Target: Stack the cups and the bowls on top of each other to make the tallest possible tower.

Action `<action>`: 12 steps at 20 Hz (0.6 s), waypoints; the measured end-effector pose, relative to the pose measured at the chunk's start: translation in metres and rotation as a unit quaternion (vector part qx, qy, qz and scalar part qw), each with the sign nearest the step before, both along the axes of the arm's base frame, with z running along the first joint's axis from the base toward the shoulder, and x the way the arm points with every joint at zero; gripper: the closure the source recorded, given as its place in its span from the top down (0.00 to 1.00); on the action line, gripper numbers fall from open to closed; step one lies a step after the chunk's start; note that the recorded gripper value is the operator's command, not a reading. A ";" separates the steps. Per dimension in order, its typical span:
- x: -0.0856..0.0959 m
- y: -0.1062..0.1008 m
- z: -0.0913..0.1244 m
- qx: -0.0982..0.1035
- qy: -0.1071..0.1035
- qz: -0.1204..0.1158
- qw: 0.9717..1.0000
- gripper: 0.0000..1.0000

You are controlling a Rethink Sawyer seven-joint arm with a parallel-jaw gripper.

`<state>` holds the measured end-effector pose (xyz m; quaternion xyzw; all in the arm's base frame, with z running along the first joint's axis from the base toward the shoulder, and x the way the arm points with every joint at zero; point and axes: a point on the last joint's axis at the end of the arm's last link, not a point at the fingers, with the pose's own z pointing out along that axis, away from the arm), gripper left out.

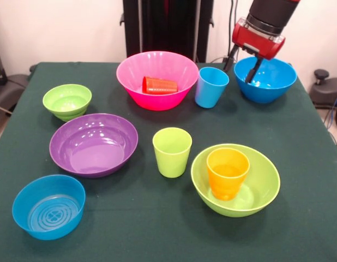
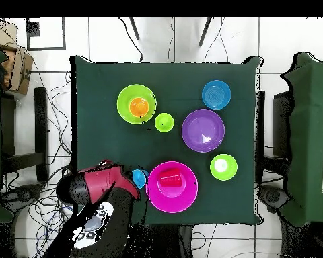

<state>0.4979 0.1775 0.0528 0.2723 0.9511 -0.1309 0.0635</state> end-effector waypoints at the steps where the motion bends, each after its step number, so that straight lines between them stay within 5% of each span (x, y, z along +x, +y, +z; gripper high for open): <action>1: 0.000 0.000 0.000 0.000 0.001 -0.001 1.000 1.00; 4: 0.000 -0.001 0.000 0.003 0.006 -0.006 1.000 1.00; 12: 0.006 0.005 -0.013 0.056 0.026 -0.054 0.997 1.00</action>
